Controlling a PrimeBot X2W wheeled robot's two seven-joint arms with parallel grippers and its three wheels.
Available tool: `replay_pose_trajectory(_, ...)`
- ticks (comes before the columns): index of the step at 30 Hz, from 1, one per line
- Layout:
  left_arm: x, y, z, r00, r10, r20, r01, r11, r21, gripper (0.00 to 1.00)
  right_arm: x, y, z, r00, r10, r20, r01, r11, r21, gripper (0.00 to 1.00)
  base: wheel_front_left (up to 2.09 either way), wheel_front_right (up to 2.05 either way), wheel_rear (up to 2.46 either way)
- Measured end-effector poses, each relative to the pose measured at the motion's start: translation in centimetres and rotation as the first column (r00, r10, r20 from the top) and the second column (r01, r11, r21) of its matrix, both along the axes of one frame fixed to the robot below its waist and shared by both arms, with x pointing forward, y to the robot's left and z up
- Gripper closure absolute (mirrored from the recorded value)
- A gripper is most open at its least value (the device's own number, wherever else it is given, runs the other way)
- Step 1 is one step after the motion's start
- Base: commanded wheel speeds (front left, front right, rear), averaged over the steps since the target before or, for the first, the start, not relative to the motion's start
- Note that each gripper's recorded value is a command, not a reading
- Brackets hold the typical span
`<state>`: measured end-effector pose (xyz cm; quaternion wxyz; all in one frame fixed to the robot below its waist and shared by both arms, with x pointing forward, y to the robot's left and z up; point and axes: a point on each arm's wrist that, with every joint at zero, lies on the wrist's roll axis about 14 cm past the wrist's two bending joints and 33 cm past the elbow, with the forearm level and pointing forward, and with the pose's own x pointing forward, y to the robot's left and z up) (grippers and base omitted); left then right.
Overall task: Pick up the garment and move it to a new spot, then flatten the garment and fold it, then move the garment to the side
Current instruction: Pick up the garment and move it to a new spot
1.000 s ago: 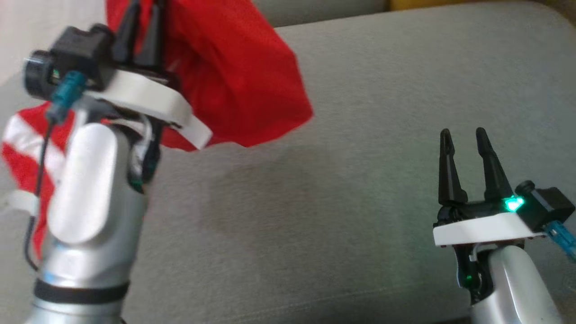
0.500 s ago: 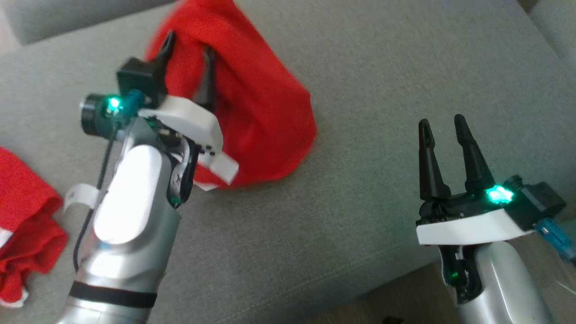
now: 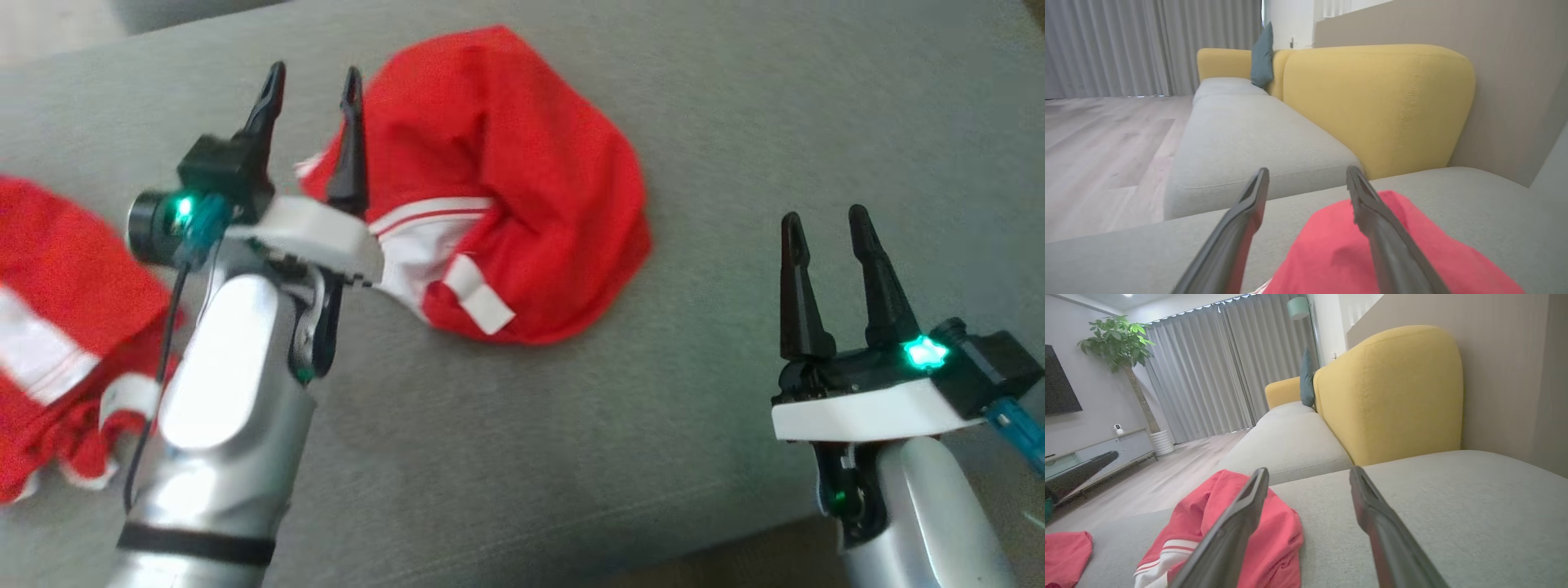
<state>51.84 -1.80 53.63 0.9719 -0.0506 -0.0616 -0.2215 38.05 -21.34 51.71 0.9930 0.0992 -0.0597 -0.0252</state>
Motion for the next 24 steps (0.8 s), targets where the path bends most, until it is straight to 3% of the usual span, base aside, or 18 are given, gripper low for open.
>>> replay_pose_trajectory(6, -3.5, 5.5, -0.5, 0.995, 0.103, -0.004, -0.103, 0.995, 0.006, 0.0, 0.6, 2.4, 0.0, 0.997, 0.074, 0.007, -0.074, 0.997, -0.003, 0.0, 0.0, 0.0, 0.0)
replay_pose_trajectory(17, -11.4, 10.7, -1.8, 0.972, 0.229, -0.055, -0.23, 0.973, -0.027, 0.0, -0.7, 4.4, 0.1, 0.992, 0.129, 0.012, -0.129, 0.992, -0.006, 0.0, 0.0, 0.0, 0.0)
replay_pose_trajectory(24, -14.1, 12.5, 0.1, 0.955, 0.298, -0.004, -0.298, 0.953, -0.055, 0.0, -2.0, 5.4, 0.4, 0.987, 0.159, 0.023, -0.159, 0.987, -0.004, 0.0, 0.0, 0.0, 0.0)
